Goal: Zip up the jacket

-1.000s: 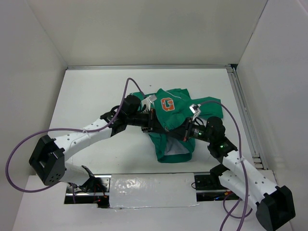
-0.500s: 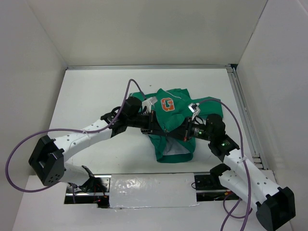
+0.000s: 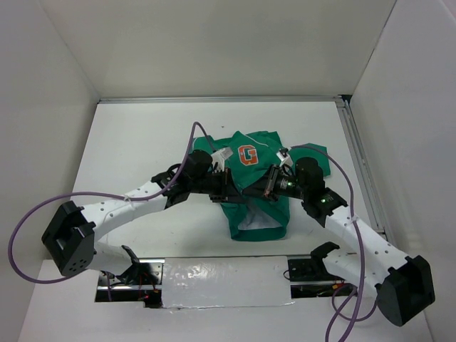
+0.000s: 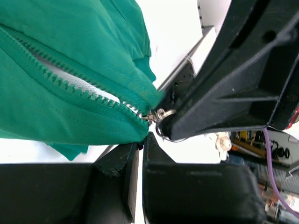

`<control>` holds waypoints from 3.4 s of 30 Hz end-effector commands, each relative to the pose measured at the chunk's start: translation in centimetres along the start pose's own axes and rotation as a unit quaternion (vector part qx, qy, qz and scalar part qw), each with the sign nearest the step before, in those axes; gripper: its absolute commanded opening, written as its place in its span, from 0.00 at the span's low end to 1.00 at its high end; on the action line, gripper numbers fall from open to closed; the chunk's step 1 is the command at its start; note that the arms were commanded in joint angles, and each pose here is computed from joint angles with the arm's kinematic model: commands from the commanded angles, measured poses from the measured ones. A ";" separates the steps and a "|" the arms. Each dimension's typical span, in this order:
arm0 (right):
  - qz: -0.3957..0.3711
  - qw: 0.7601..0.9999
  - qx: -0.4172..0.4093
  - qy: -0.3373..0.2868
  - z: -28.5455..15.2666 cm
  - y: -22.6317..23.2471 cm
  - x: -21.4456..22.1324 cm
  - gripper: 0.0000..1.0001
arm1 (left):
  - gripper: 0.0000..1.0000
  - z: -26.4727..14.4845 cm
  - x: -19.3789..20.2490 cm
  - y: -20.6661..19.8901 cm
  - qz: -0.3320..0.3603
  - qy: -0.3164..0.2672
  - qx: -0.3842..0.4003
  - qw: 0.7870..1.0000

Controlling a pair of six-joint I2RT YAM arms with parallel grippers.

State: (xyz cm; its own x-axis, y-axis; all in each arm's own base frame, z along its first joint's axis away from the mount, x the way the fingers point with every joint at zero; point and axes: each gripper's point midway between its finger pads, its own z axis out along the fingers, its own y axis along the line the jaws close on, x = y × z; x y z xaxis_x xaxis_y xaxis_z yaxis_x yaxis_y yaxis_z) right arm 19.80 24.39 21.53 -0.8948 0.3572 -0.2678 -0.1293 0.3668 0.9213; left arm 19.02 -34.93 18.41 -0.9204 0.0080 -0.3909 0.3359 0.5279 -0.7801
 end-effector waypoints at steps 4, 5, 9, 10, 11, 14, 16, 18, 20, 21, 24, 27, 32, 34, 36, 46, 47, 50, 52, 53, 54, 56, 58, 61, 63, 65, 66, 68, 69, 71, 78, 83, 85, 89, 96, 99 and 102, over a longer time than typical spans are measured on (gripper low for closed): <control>-0.006 0.981 -0.034 -0.189 0.4 4.1 -8.2 0.00 | 0.00 0.0 7.4 1.6 -0.039 0.114 -0.015 0.993; -0.019 0.979 -0.036 -0.200 0.3 4.4 -8.7 0.00 | 0.00 0.1 8.2 1.6 -0.034 0.124 -0.015 0.992; -0.066 0.977 -0.026 -0.199 1.2 4.4 -9.3 0.00 | 0.00 -0.5 9.6 1.3 -0.035 0.154 -0.014 0.987; -0.083 0.977 -0.036 -0.191 1.2 5.3 -9.2 0.00 | 0.00 -0.6 9.4 1.2 -0.046 0.152 -0.026 0.987; -0.076 0.982 -0.018 -0.170 1.4 4.6 -8.6 0.00 | 0.00 -0.6 9.0 2.1 -0.049 0.143 -0.048 0.987; -0.079 0.991 0.024 -0.104 1.8 2.9 -5.8 0.00 | 0.00 -0.7 7.4 3.2 -0.046 0.118 -0.086 0.988; -0.068 0.995 0.034 -0.063 1.7 2.0 -4.1 0.00 | 0.13 -0.9 5.3 3.0 -0.035 0.083 -0.116 0.989; -0.057 0.996 0.055 -0.032 1.6 0.9 -2.9 0.00 | 0.39 -1.6 3.8 3.9 -0.021 0.045 -0.169 0.984; -0.056 0.997 0.046 -0.016 1.2 1.3 -2.4 0.00 | 0.54 -2.0 2.5 3.0 0.027 0.020 -0.177 0.984; -0.056 0.997 0.045 -0.013 1.1 1.5 -2.4 0.00 | 0.65 -2.2 1.7 2.9 0.046 0.001 -0.184 0.982; -0.068 0.997 0.042 -0.011 0.5 2.7 -3.1 0.00 | 0.75 -2.9 1.0 2.1 0.115 -0.013 -0.191 0.975; -0.068 0.997 0.043 -0.006 0.0 3.4 -3.5 0.00 | 0.91 -3.6 -0.4 2.7 0.135 -0.055 -0.242 0.959; -0.062 0.997 0.039 0.013 -0.1 3.7 -3.4 0.00 | 0.96 -5.2 -2.4 3.2 0.158 -0.129 -0.328 0.922; -0.059 0.997 0.039 0.018 -0.1 3.6 -3.3 0.00 | 0.97 -5.1 -3.2 2.2 0.184 -0.154 -0.327 0.914; -0.055 0.997 0.039 0.022 -0.1 3.5 -3.1 0.00 | 0.98 -5.3 -4.3 1.4 0.194 -0.180 -0.326 0.908; -0.053 0.998 0.014 0.022 -0.5 4.6 -3.2 0.00 | 0.94 -4.0 -7.3 -2.2 0.323 -0.231 -0.252 0.882; -0.050 0.998 0.014 0.023 -0.5 4.6 -3.2 0.00 | 0.92 -4.0 -7.5 -2.2 0.329 -0.233 -0.255 0.879; -0.044 0.999 0.010 0.025 -0.5 4.7 -3.4 0.00 | 0.87 -3.9 -7.6 -2.5 0.358 -0.235 -0.248 0.869; -0.041 0.999 0.010 0.023 -0.5 4.7 -3.6 0.00 | 0.86 -3.5 -6.7 -2.1 0.387 -0.212 -0.237 0.865; -0.039 0.999 0.011 0.023 -0.5 4.6 -3.7 0.00 | 0.86 -3.7 -6.7 -2.2 0.389 -0.216 -0.235 0.864; -0.039 0.999 0.010 0.020 -0.6 4.8 -3.9 0.00 | 0.87 -3.6 -6.3 -1.7 0.396 -0.207 -0.236 0.863; -0.037 0.999 0.008 0.017 -0.6 4.9 -4.3 0.00 | 0.87 -4.0 -6.1 -1.6 0.405 -0.210 -0.230 0.859; -0.035 0.999 0.010 0.018 -0.5 4.9 -4.4 0.00 | 0.87 -3.9 -6.0 -2.4 0.423 -0.210 -0.212 0.856; -0.034 0.999 0.005 0.024 -0.4 5.0 -4.3 0.00 | 0.84 -4.0 -6.3 -2.3 0.435 -0.216 -0.217 0.847; -0.031 0.999 0.005 0.025 -0.2 4.8 -4.4 0.00 | 0.84 -3.9 -6.7 -2.9 0.445 -0.228 -0.209 0.840; -0.030 0.999 0.006 0.030 -0.1 4.6 -4.2 0.00 | 0.82 -3.6 -7.0 -3.2 0.455 -0.236 -0.203 0.834; -0.029 0.999 0.007 0.031 -0.1 4.6 -4.2 0.00 | 0.81 -3.5 -7.1 -3.6 0.460 -0.242 -0.196 0.832; -0.028 0.999 0.008 0.030 -0.1 4.5 -4.2 0.00 | 0.74 -3.3 -7.2 -3.6 0.465 -0.240 -0.198 0.829; -0.029 0.999 0.006 0.029 0.0 4.6 -4.2 0.00 | 0.70 -3.2 -7.1 -3.5 0.469 -0.235 -0.198 0.828; -0.030 0.999 0.007 0.027 -0.1 4.7 -4.4 0.00 | 0.60 -2.9 -6.9 -3.4 0.475 -0.227 -0.197 0.827; -0.034 0.999 0.003 0.015 -0.4 5.5 -5.1 0.00 | 0.71 -3.4 -6.0 -3.5 0.497 -0.213 -0.177 0.822; -0.032 0.999 0.004 0.016 -0.4 5.5 -5.1 0.00 | 0.73 -3.4 -6.6 -2.1 0.502 -0.214 -0.215 0.810; -0.032 0.999 -0.001 0.018 -0.4 5.7 -5.0 0.00 | 0.71 -3.3 -7.0 -2.2 0.506 -0.224 -0.218 0.804; -0.024 0.999 -0.001 0.027 -0.2 5.2 -4.7 0.00 | 0.49 -3.2 -7.8 -3.1 0.512 -0.247 -0.210 0.795; -0.030 0.999 0.017 -0.001 0.8 4.6 -6.4 0.00 | 0.00 -3.1 -7.4 -4.7 0.542 -0.252 -0.168 0.784; -0.027 0.997 0.039 -0.059 1.7 4.1 -9.2 0.00 | 0.00 -3.5 -6.3 -5.2 0.553 -0.249 -0.144 0.782; -0.019 0.989 0.084 -0.122 2.7 2.3 -12.2 0.00 | 0.00 -4.0 -4.9 -5.9 0.557 -0.243 -0.110 0.786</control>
State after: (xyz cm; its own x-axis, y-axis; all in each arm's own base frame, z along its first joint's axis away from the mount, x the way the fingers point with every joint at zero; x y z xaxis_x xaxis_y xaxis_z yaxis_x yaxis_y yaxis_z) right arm 25.52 24.39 23.59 -0.9049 0.3577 -0.2308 -0.0365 0.4750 0.8792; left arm 23.42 -33.19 23.26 0.0445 0.3998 -0.9155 0.7149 0.6274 0.3087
